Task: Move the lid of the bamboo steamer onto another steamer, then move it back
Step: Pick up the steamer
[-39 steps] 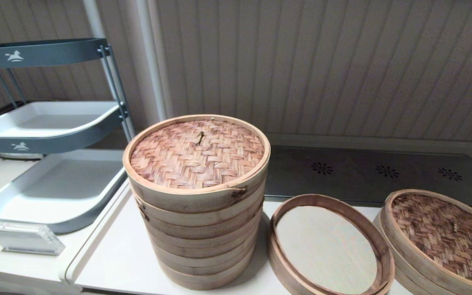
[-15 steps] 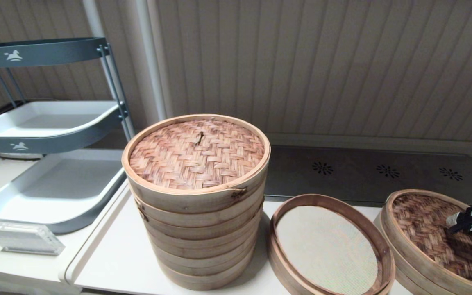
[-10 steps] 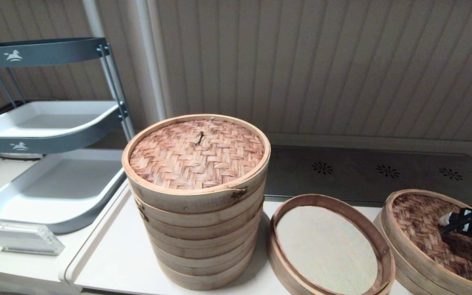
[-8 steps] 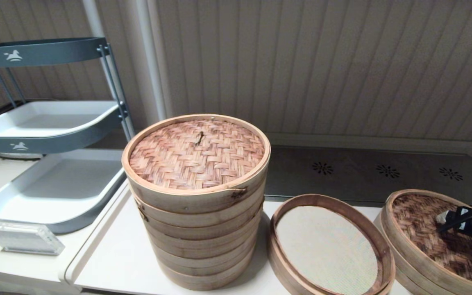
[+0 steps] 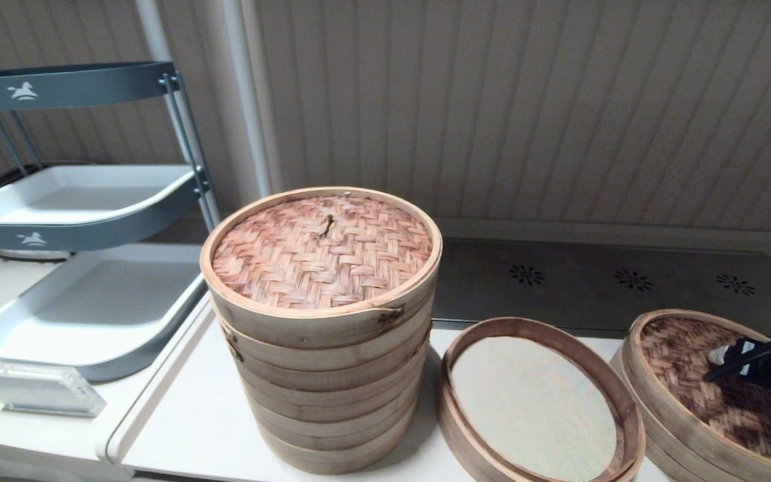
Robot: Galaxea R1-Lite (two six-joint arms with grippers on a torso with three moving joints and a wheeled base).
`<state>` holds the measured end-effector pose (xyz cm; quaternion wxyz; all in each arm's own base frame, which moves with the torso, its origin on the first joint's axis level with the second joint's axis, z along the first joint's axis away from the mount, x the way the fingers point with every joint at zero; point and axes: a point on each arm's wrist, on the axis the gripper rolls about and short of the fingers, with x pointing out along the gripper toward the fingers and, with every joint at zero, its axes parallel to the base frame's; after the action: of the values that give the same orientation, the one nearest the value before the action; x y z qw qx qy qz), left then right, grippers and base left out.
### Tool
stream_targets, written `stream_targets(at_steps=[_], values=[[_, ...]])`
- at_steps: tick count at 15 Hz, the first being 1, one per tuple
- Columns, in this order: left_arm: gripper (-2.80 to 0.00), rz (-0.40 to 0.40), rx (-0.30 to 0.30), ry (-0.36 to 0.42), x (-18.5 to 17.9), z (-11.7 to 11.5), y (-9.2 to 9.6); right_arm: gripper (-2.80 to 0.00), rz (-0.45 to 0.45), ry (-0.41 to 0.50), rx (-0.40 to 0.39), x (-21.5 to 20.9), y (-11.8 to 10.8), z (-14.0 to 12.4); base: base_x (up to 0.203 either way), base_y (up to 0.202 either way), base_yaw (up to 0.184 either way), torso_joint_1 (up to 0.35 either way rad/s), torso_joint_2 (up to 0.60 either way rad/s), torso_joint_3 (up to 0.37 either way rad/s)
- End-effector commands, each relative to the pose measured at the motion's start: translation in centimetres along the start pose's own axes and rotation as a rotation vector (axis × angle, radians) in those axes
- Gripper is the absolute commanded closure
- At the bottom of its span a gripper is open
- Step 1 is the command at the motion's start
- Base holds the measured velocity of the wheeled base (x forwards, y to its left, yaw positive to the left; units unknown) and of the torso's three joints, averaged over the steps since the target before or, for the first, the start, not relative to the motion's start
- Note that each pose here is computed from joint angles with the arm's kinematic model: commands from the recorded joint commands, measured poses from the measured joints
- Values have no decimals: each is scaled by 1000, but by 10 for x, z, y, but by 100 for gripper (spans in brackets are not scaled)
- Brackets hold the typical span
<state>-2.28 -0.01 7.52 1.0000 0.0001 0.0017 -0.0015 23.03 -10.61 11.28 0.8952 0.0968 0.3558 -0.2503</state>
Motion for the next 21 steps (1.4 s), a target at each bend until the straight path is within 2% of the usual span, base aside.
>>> stream_targets(at_steps=[1, 5, 11, 21], values=[[0, -1, 4, 4, 0, -1, 0, 0, -2, 7, -2, 1, 0, -2, 0, 0, 0, 0, 0, 0], [0, -2, 7, 4, 0, -1, 0, 0, 3, -33, 0, 2, 1, -4, 0, 0, 0, 0, 0, 0], [0, -2, 7, 4, 0, -1, 0, 0, 8, -20, -5, 1, 2, -9, 0, 0, 0, 0, 0, 0], [0, -2, 6, 4, 0, -1, 0, 0, 4, -79, 8, -7, 0, 3, 0, 0, 0, 0, 0, 0]])
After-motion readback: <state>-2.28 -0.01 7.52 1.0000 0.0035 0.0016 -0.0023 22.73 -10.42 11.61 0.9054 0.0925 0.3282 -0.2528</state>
